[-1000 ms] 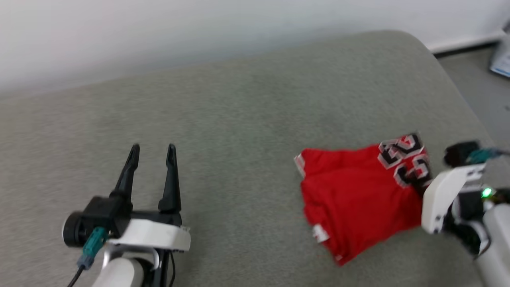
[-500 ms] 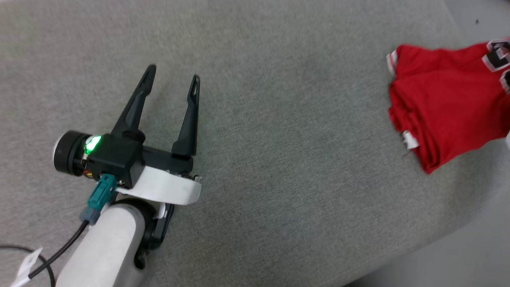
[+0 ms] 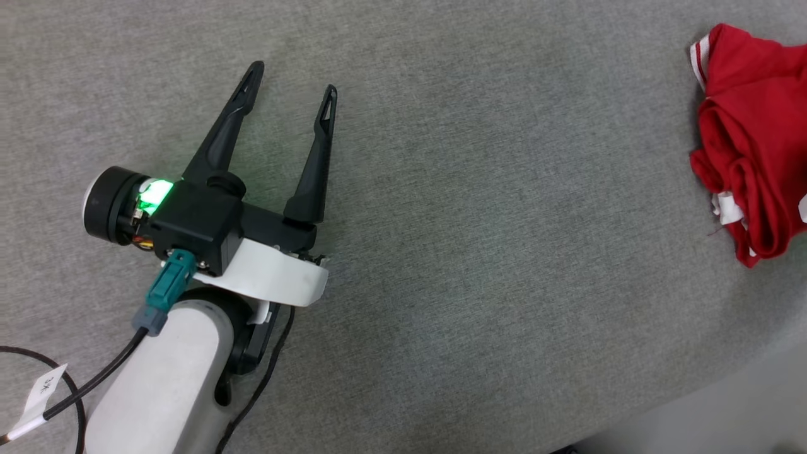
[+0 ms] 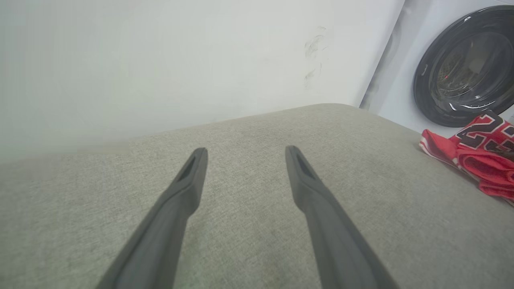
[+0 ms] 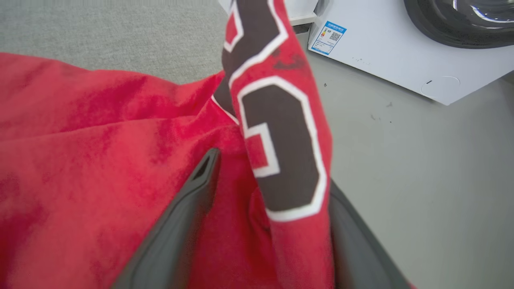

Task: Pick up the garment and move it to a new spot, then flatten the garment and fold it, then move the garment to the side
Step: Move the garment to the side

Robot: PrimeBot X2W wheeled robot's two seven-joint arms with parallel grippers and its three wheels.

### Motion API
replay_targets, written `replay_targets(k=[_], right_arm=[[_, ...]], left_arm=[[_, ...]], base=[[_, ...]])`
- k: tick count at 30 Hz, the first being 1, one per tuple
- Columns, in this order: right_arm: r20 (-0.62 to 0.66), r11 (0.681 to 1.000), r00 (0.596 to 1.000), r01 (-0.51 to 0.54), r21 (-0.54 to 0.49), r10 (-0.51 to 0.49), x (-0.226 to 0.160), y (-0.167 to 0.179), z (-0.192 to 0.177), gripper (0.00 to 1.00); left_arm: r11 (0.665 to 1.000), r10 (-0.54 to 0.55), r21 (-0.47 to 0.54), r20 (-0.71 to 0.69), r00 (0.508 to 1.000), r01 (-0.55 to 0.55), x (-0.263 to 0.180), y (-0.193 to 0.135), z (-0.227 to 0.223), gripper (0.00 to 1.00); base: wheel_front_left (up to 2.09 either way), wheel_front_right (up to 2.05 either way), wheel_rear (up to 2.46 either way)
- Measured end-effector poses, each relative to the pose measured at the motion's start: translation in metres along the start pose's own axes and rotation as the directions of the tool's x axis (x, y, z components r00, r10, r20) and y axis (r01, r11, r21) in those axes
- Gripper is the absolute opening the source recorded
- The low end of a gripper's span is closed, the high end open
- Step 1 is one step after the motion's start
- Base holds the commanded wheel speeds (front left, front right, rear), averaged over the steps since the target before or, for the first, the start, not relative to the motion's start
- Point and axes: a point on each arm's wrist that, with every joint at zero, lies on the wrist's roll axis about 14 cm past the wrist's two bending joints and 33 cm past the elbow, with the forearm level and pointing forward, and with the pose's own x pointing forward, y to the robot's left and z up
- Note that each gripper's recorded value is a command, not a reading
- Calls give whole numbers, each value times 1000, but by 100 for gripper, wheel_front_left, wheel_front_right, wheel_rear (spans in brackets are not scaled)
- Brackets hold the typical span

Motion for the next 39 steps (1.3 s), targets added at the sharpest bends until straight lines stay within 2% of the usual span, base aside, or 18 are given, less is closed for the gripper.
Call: replay_targets(k=[8, 13, 23, 27, 34, 39], right_arm=[[119, 999, 992, 41, 11, -42, -16, -28, 32, 100], [202, 1000, 979, 15, 9, -16, -35, -32, 53, 100], [355, 985, 923, -168, 35, 145, -87, 14, 63, 100], [396, 961, 888, -274, 46, 234, -105, 49, 67, 100], [482, 893, 784, -450, 8, 391, -138, 113, 97, 100], [533, 843, 707, -538, -21, 465, -170, 145, 112, 100]], left_arm=[[1000, 10, 24, 30, 1000, -11, -12, -6, 21, 100], [998, 59, 14, 52, 997, -60, -30, -11, 40, 100], [974, 223, 25, 73, 972, -225, -89, -3, 71, 100], [953, 296, 31, 90, 951, -300, -114, 10, 82, 100], [908, 410, 46, 113, 905, -417, -154, 33, 94, 100], [860, 496, 65, 127, 859, -506, -190, 51, 101, 100]], base=[[0, 0, 0], [0, 0, 0], [0, 0, 0], [0, 0, 0], [0, 0, 0], [0, 0, 0]])
